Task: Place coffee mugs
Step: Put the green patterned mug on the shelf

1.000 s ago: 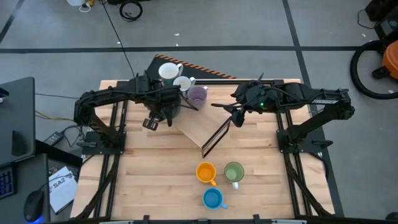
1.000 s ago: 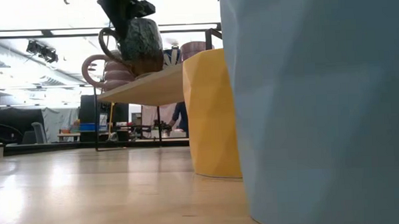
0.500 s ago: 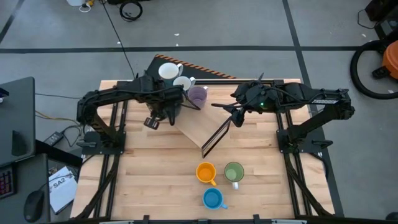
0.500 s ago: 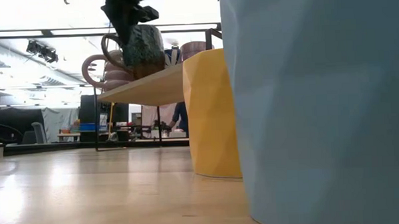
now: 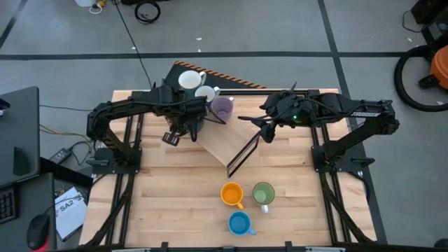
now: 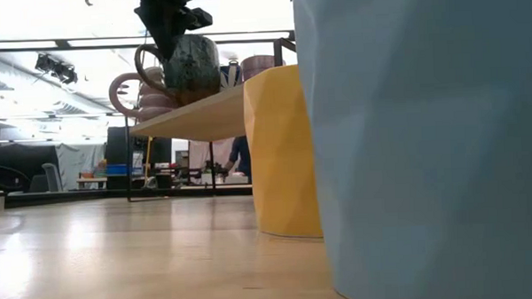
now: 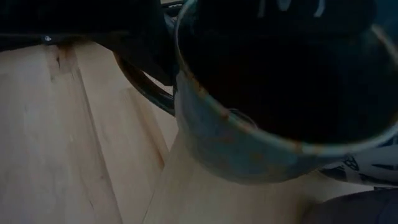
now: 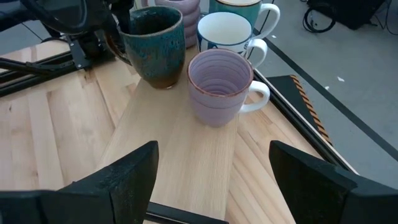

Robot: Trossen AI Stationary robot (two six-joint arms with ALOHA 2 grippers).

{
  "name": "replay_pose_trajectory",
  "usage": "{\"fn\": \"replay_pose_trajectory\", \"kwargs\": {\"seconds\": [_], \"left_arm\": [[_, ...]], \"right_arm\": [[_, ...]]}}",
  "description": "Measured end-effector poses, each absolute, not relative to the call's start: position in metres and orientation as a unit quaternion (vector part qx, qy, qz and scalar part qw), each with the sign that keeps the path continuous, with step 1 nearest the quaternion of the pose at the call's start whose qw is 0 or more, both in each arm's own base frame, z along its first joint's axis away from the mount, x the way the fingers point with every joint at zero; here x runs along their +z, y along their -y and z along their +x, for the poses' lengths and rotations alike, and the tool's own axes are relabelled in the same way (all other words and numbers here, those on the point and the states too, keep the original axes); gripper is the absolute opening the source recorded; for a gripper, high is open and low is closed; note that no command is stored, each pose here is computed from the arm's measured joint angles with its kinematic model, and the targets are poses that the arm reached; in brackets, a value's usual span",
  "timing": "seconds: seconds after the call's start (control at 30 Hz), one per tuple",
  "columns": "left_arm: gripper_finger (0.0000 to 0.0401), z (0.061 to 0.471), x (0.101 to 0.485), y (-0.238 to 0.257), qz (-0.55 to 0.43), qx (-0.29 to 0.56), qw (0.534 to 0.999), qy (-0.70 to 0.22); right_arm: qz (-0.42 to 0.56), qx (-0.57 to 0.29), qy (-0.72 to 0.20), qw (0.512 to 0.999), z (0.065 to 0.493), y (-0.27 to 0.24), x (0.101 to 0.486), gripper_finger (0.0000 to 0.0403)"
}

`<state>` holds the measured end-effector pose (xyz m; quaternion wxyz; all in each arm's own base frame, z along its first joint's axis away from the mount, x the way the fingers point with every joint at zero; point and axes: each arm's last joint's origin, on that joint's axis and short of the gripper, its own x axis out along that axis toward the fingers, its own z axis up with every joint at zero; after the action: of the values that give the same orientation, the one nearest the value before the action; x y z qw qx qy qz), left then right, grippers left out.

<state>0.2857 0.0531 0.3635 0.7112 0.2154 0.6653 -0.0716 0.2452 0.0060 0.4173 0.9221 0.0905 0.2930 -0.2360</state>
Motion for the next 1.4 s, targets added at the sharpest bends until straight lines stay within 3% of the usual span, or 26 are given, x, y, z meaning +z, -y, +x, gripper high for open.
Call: {"fn": "replay_pose_trajectory", "kwargs": {"seconds": [0.63,1.4], "left_arm": [[0.0147,0.282,0.368,-0.051,0.183,-0.017,0.723,-0.666],[0.0151,0.265,0.406,-0.026,0.167,0.087,0.789,-0.585]], "right_arm": [[0.091,-0.236,-0.293,0.922,0.245,-0.006,0.417,0.0311],[0.083,-0.23,-0.296,0.923,0.245,-0.006,0.417,0.0311]]}}
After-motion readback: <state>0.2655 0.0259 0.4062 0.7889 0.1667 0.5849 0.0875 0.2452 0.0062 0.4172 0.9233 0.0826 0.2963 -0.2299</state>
